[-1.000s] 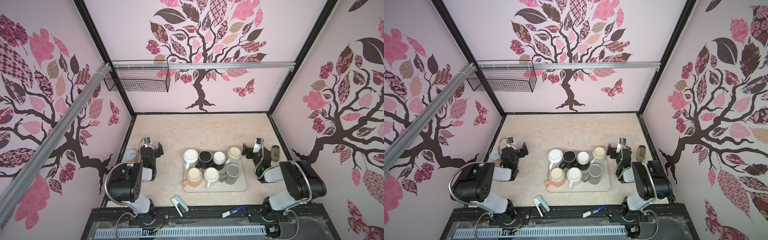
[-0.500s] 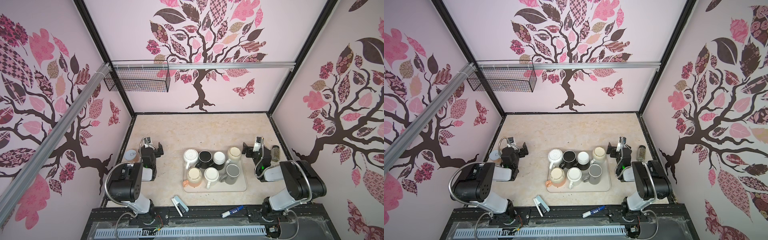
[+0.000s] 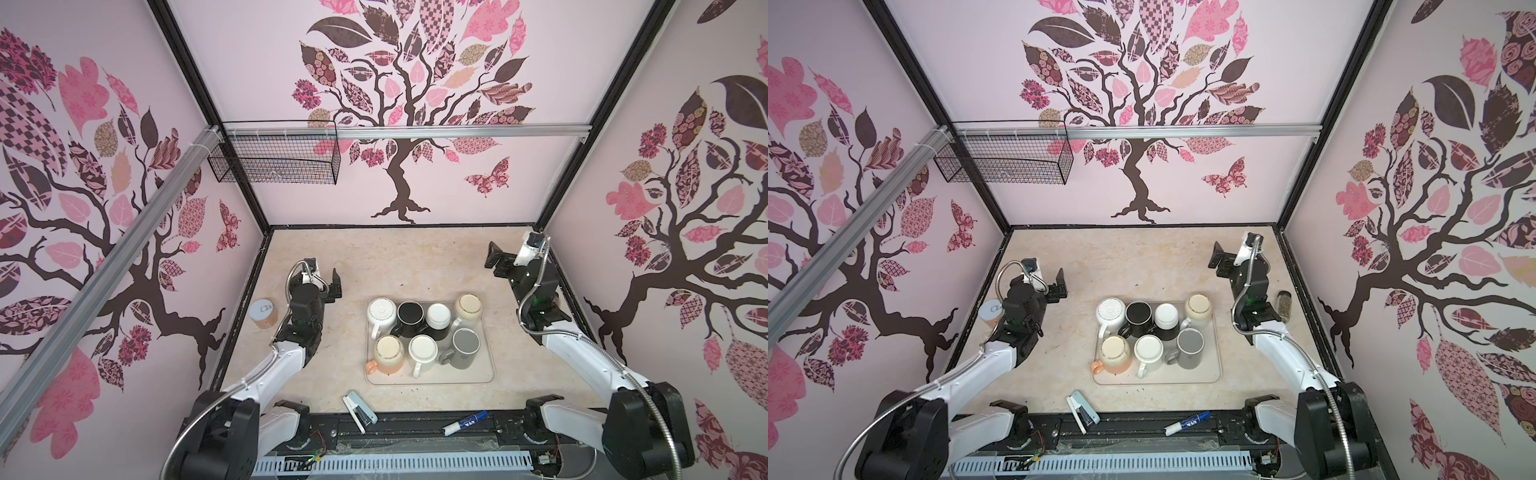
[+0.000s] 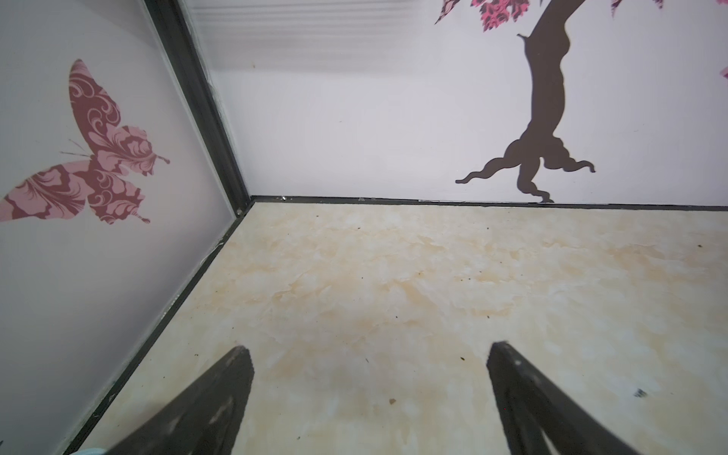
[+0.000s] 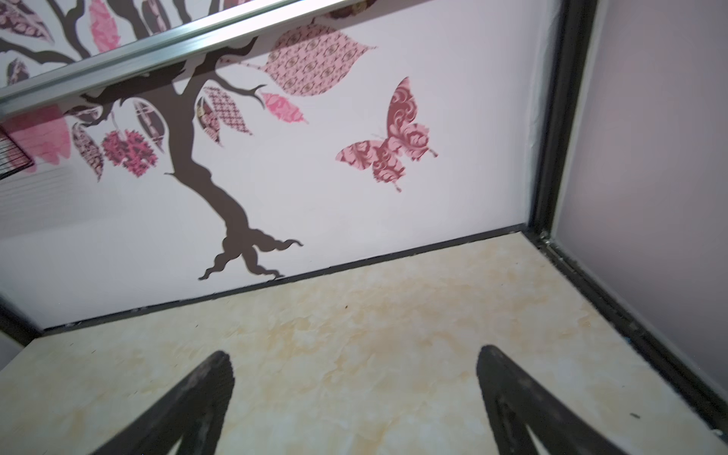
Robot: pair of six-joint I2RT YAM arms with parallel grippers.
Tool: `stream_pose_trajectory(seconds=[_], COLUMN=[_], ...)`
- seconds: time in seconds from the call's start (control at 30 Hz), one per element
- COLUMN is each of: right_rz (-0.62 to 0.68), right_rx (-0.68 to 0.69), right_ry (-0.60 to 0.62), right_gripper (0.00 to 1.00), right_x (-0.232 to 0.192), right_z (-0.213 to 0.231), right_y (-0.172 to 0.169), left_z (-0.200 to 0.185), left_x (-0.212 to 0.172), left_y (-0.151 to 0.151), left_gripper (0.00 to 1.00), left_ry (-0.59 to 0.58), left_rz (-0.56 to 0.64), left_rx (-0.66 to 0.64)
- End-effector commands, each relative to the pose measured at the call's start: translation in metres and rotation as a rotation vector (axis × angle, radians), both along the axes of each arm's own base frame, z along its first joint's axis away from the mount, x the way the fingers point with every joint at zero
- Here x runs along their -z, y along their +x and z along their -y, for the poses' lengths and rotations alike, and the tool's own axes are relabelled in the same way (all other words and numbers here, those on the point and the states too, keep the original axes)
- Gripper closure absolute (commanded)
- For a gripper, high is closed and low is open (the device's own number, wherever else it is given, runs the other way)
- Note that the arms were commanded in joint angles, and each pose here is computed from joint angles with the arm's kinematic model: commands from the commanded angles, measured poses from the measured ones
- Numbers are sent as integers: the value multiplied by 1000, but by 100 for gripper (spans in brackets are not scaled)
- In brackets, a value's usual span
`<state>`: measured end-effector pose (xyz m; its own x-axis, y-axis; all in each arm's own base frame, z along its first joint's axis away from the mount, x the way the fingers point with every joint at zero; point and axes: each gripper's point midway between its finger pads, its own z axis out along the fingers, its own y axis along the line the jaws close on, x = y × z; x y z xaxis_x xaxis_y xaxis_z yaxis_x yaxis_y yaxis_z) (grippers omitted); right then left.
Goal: Turn the mug right side up
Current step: 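Move the left gripper over the peach mug while the right gripper reaches toward the tray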
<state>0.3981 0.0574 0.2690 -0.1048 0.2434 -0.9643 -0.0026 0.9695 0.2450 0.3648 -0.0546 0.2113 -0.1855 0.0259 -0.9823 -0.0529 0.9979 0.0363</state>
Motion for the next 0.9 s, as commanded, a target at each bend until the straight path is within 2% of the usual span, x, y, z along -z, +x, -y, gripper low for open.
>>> stream_pose_trajectory(seconds=[0.0, 0.07, 0.1, 0.2, 0.37, 0.53, 0.63, 0.77, 0.87], right_rz=[-155, -198, -208, -244, -329, -369, -362, -358, -373], right_rx=[-15, -78, -107, -181, -234, -260, -275, -320, -346], right_ry=[1, 19, 19, -3, 10, 27, 30, 21, 6], right_gripper=[0, 0, 0, 1, 6, 9, 9, 9, 9], right_x=[26, 23, 20, 18, 26, 24, 20, 24, 37], right_z=[-25, -48, -59, -86, -96, -93, -92, -96, -100], right_y=[-15, -27, -34, -59, -86, -101, -107, -113, -114], left_z=[45, 71, 78, 97, 104, 130, 131, 119, 119], left_x=[26, 20, 19, 13, 1, 9, 11, 25, 26], left_y=[-37, -61, -71, -98, -140, -175, -185, -189, -186], left_gripper=[4, 5, 6, 14, 29, 34, 33, 35, 36], left_ry=[133, 220, 213, 105, -129, -234, -227, -110, -81], left_rz=[-174, -198, -220, -269, -308, -474, -532, -644, -659], left_rx=[73, 113, 135, 267, 430, 604, 612, 558, 550])
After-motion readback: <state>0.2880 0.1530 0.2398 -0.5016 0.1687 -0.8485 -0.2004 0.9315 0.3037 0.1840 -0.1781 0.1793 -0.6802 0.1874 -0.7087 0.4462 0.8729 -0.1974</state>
